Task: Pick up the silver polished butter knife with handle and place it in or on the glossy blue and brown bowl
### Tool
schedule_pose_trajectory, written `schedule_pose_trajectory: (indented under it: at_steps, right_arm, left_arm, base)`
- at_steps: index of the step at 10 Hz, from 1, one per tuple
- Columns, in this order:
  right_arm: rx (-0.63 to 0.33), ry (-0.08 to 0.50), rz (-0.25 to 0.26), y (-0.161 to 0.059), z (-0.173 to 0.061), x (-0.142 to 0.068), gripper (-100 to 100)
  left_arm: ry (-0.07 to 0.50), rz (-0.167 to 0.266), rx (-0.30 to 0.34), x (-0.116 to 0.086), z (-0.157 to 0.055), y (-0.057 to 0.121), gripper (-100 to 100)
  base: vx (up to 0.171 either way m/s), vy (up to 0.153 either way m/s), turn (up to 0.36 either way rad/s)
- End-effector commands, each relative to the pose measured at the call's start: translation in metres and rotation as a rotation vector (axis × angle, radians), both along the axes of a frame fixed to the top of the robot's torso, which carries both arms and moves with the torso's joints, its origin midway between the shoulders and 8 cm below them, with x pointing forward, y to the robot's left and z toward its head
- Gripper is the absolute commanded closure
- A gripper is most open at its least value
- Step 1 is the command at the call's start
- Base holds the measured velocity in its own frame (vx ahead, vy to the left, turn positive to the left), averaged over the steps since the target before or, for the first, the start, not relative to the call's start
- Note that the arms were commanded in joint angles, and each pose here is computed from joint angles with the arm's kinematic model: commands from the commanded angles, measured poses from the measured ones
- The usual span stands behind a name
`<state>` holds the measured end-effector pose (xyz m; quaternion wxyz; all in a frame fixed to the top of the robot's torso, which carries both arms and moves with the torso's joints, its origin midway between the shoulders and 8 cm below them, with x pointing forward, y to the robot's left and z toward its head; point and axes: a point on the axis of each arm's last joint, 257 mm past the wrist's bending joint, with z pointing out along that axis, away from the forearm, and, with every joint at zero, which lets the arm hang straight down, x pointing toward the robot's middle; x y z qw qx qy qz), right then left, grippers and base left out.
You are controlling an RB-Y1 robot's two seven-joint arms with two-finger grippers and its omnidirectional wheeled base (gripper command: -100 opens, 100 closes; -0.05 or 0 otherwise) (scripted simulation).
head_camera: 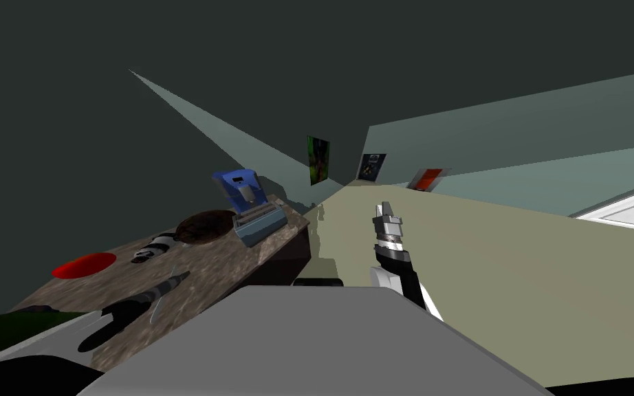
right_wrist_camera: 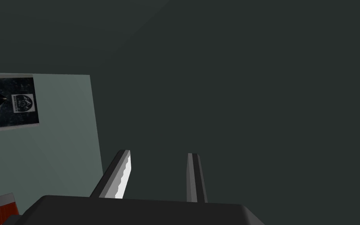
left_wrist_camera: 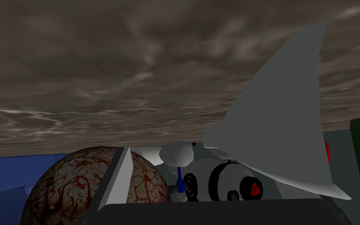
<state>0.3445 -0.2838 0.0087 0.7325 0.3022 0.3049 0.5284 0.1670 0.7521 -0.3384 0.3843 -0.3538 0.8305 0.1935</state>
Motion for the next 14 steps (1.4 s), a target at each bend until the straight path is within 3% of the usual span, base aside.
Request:
schedule_pose_trajectory:
  at_steps: [1,2,4,5,9,10,11,14]
  right_arm:
    - [0.0,0.0,0.0,0.0,0.0,0.0,0]
    - [0.0,0.0,0.0,0.0,0.0,0.0,0]
    - [0.0,0.0,0.0,0.0,0.0,0.0,0]
    - [0.0,0.0,0.0,0.0,0.0,0.0,0]
    - [0.0,0.0,0.0,0.0,0.0,0.0,0]
    - [0.0,0.0,0.0,0.0,0.0,0.0,0]
    - [0.0,0.0,0.0,0.0,0.0,0.0,0]
    - [0.0,0.0,0.0,0.0,0.0,0.0,0]
  left_arm:
    - [-0.005,0.012,-0.008,-0.004,-0.002,0.004,-100]
    - [0.006,0.017,-0.006,-0.013,-0.003,0.01,-100]
    - [0.002,0.019,-0.008,-0.012,-0.003,0.009,-100]
    - [0.0,0.021,-0.01,-0.012,-0.003,0.009,100]
    - [-0.006,0.027,-0.014,-0.012,-0.003,0.009,100]
    - [-0.006,0.026,-0.014,-0.012,-0.003,0.009,0]
    - [-0.005,0.012,-0.008,-0.004,-0.002,0.004,100]
    - [-0.022,0.0,-0.013,0.013,0.001,-0.01,100]
  base:
    - [0.003,-0.015,-0.044]
    - [0.0,-0.02,-0.105]
    - [-0.001,-0.01,-0.018]
    - [0.0,0.0,0.0]
    - [0.0,0.001,0.005]
    - [0.0,0.0,0.0]
    - [-0.001,0.015,0.102]
    - [-0.003,0.024,0.08]
